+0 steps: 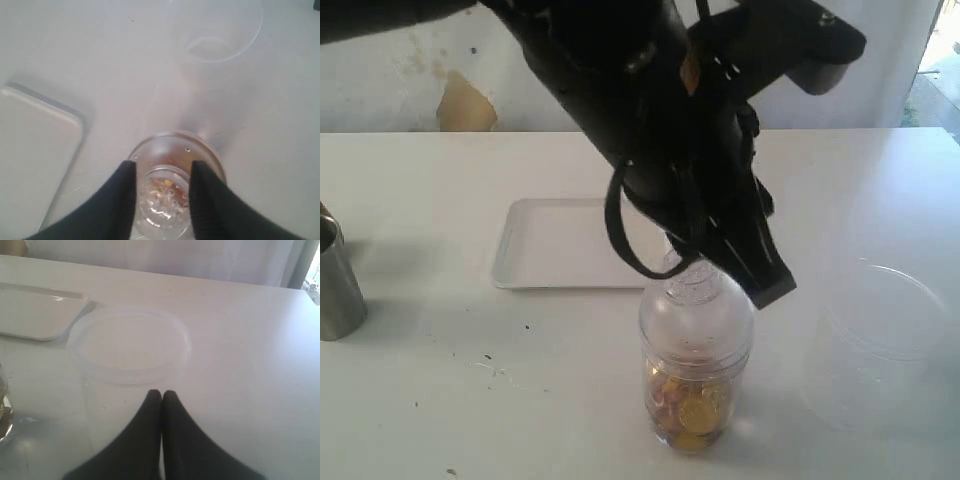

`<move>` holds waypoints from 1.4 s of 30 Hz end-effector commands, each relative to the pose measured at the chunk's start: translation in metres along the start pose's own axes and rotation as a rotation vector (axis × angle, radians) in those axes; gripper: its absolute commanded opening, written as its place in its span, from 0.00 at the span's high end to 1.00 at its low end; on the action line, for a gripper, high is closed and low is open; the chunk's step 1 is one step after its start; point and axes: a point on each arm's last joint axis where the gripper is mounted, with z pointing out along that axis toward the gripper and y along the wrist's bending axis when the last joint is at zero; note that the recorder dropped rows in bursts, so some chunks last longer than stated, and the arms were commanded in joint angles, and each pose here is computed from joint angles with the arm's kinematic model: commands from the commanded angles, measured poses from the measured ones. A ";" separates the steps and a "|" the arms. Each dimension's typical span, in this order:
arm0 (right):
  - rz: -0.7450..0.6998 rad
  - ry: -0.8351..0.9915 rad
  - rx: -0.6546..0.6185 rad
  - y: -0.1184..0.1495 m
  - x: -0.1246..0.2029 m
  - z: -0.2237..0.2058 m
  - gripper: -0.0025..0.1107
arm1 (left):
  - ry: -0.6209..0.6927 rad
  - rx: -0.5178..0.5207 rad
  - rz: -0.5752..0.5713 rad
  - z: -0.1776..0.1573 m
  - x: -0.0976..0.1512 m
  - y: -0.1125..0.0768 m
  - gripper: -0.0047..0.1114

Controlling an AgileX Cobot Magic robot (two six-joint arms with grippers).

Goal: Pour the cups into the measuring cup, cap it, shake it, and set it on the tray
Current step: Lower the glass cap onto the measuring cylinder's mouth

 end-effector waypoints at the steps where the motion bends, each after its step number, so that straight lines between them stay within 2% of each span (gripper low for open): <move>1: -0.005 -0.005 -0.002 0.000 0.000 0.000 0.98 | 0.018 -0.050 0.014 -0.018 0.006 0.003 0.96; 6: -0.005 -0.005 -0.002 0.000 0.000 0.000 0.98 | 0.105 -0.082 -0.033 -0.017 0.014 0.007 0.96; 13: -0.005 -0.005 -0.002 0.000 0.000 0.000 0.98 | 0.168 -0.110 -0.060 0.005 0.029 0.005 0.96; 20: -0.005 -0.005 -0.002 0.000 0.000 0.000 0.98 | 0.085 -0.096 -0.051 0.017 0.027 0.002 0.96; 29: -0.005 -0.005 -0.002 0.000 0.000 0.000 0.98 | 0.060 -0.102 -0.047 0.017 0.025 0.003 0.96; 33: -0.005 -0.005 -0.002 0.000 0.000 0.000 0.98 | -0.020 -0.127 -0.033 0.008 0.020 0.006 0.96; 35: -0.005 -0.005 -0.002 0.000 0.000 0.000 0.98 | -0.074 -0.114 -0.039 -0.002 0.017 0.005 0.96; 38: -0.005 -0.005 -0.002 0.000 0.000 0.000 0.98 | -0.078 0.038 0.040 0.000 0.019 -0.009 0.96; 42: -0.005 -0.005 -0.002 0.000 0.000 0.000 0.98 | -0.045 0.023 0.075 0.015 0.030 -0.011 0.96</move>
